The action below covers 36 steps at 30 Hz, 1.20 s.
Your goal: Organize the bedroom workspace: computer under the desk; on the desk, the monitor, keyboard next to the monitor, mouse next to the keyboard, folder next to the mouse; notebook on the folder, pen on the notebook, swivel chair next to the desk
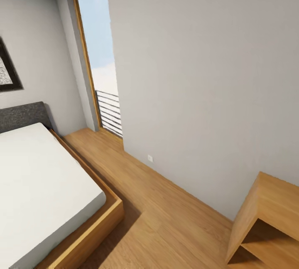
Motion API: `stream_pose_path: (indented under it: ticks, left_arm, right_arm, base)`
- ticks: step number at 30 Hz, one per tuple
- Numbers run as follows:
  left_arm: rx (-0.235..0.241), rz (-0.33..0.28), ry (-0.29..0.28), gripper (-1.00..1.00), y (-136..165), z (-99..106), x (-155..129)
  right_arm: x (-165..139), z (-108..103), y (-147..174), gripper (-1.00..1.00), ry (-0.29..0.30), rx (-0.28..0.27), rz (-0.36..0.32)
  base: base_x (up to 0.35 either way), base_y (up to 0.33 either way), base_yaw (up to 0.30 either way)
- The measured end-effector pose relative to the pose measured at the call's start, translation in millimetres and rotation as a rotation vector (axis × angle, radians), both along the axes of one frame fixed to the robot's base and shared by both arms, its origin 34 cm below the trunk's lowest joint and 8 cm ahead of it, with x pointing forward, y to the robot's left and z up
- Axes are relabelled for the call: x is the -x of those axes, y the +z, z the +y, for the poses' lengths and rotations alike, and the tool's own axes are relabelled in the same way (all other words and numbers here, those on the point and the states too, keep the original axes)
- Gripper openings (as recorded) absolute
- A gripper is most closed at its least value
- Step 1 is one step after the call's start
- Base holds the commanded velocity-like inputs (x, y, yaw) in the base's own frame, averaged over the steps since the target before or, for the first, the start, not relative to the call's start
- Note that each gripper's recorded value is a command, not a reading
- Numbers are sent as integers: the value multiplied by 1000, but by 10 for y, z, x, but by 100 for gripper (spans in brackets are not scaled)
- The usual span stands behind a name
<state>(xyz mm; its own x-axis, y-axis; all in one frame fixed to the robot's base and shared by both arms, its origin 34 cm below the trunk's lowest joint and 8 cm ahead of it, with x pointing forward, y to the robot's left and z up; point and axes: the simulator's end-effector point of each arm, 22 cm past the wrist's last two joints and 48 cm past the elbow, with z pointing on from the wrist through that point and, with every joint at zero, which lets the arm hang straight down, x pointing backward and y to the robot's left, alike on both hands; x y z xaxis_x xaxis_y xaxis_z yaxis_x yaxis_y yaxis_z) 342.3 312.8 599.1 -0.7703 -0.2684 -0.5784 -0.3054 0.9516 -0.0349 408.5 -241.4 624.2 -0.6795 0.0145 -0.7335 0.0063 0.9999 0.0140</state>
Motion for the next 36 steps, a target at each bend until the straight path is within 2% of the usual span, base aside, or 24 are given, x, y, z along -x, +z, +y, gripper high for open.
stream_pose_path:
  ticks: [10,36]
  left_arm:
    - [0,43,2,100,-81,3,180]
    - [0,62,2,100,-116,3,249]
  right_arm:
    - [20,1,-18,100,1,0,7]
    - [69,3,-60,100,2,0,23]
  base:
    - [0,0,265]
    - [0,0,265]
